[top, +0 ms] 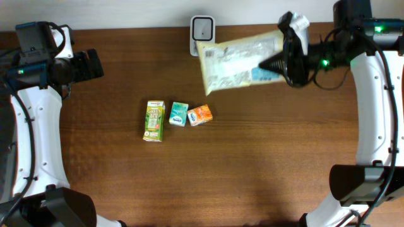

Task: Scan the item barcode
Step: 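Carry the snack bag to the white scanner and hold it there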

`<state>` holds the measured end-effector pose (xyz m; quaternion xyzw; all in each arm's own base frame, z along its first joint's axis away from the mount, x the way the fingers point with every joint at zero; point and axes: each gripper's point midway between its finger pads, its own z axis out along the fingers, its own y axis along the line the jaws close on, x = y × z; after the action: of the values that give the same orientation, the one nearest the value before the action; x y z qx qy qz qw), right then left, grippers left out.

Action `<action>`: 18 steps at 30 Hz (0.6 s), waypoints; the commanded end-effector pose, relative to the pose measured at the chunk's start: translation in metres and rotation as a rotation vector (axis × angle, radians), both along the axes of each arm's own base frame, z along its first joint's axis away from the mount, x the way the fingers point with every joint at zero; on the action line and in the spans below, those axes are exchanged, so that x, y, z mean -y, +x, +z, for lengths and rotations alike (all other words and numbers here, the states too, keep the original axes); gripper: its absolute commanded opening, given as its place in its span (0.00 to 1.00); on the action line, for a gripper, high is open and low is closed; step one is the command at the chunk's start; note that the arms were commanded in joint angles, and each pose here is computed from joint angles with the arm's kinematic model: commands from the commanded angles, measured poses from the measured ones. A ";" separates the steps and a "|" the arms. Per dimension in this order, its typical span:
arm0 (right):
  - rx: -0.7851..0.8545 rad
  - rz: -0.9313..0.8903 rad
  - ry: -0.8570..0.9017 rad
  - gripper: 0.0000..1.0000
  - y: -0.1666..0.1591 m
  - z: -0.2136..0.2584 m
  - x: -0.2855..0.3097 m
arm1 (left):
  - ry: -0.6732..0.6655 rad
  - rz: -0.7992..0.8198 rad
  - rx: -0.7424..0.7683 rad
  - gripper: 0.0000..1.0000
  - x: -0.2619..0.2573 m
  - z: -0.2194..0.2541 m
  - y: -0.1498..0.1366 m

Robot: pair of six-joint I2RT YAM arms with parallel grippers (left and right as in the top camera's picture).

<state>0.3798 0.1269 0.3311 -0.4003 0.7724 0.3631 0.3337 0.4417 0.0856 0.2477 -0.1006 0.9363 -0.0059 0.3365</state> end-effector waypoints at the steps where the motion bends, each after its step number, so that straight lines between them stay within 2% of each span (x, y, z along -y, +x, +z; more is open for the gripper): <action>1: -0.075 -0.360 -0.281 0.04 0.042 -0.024 0.022 | 0.002 0.013 0.017 0.99 -0.004 0.007 0.001; 5: 0.211 -0.582 -0.555 0.04 0.099 -0.017 0.017 | 0.002 0.013 0.017 0.99 -0.004 0.007 0.001; 7: 0.395 -0.581 -0.686 0.04 0.124 -0.011 0.004 | 0.002 0.013 0.017 0.99 -0.004 0.007 0.001; 11: 0.659 -0.540 -0.864 0.04 0.169 -0.009 -0.018 | 0.002 0.013 0.017 0.99 -0.004 0.007 0.001; 18: 0.859 -0.559 -1.122 0.04 0.232 -0.054 -0.037 | 0.002 0.013 0.017 0.99 -0.004 0.007 0.001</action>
<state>0.6038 0.1661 0.2776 -0.3994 0.7377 -0.3024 0.4526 0.4417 0.0856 0.2479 -0.1005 0.9361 -0.0058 0.3369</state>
